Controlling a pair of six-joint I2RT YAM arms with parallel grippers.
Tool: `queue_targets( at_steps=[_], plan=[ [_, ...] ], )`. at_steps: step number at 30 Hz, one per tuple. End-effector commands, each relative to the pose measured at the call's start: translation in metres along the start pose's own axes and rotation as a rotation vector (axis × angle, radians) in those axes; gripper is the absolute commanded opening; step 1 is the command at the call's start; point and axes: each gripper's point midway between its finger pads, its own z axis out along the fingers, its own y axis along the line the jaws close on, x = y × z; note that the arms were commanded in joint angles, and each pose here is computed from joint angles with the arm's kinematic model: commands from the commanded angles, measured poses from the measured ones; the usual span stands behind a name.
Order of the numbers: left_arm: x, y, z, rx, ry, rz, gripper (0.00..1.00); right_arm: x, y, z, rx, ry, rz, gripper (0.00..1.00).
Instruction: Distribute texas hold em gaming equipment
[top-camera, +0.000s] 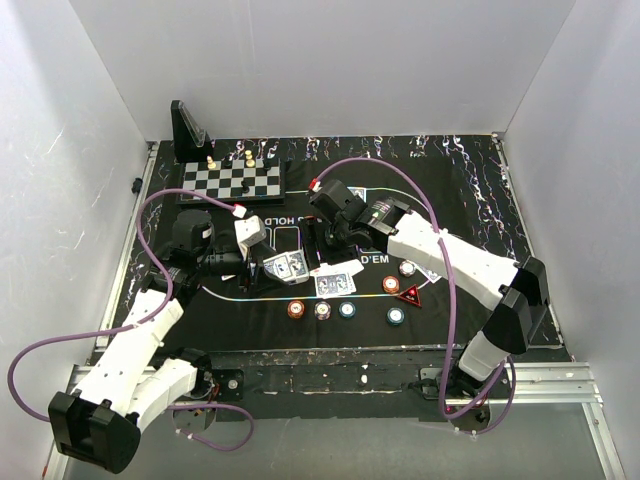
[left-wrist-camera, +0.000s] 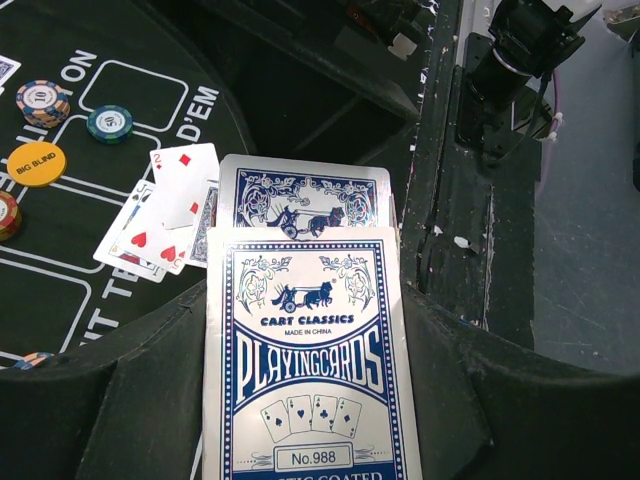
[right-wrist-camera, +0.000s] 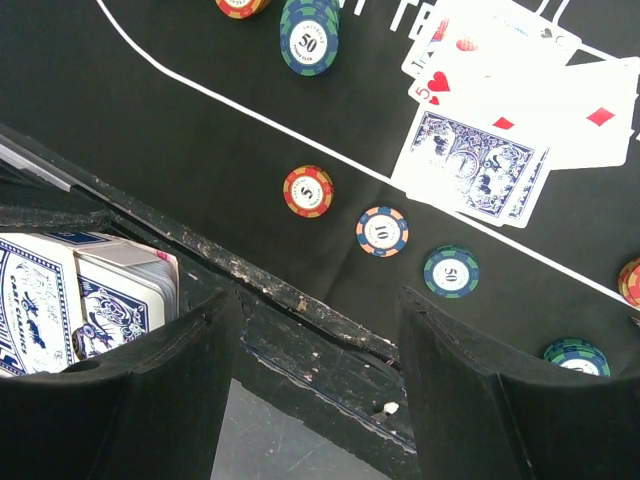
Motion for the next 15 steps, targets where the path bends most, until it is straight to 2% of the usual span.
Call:
queue_targets(
  at_steps=[1,4,7,11,15],
  plan=[
    [-0.021,-0.001,-0.001,0.019,-0.051,0.106,0.34,-0.006,0.026,-0.011,-0.087,-0.035,0.008,0.72],
    [-0.020,-0.003,-0.002,0.027,-0.044,0.120,0.33,-0.005,-0.013,-0.016,0.014,-0.048,0.057,0.78],
    [-0.020,-0.006,-0.004,0.035,-0.041,0.132,0.31,-0.014,-0.041,-0.034,-0.014,-0.132,0.184,0.84],
    [-0.022,-0.008,-0.004,0.046,-0.046,0.129,0.31,-0.037,-0.030,-0.069,-0.304,-0.294,0.327,0.88],
    [-0.022,-0.007,-0.003,0.047,-0.047,0.124,0.31,-0.045,0.005,-0.096,-0.572,-0.331,0.328,0.88]
  ],
)
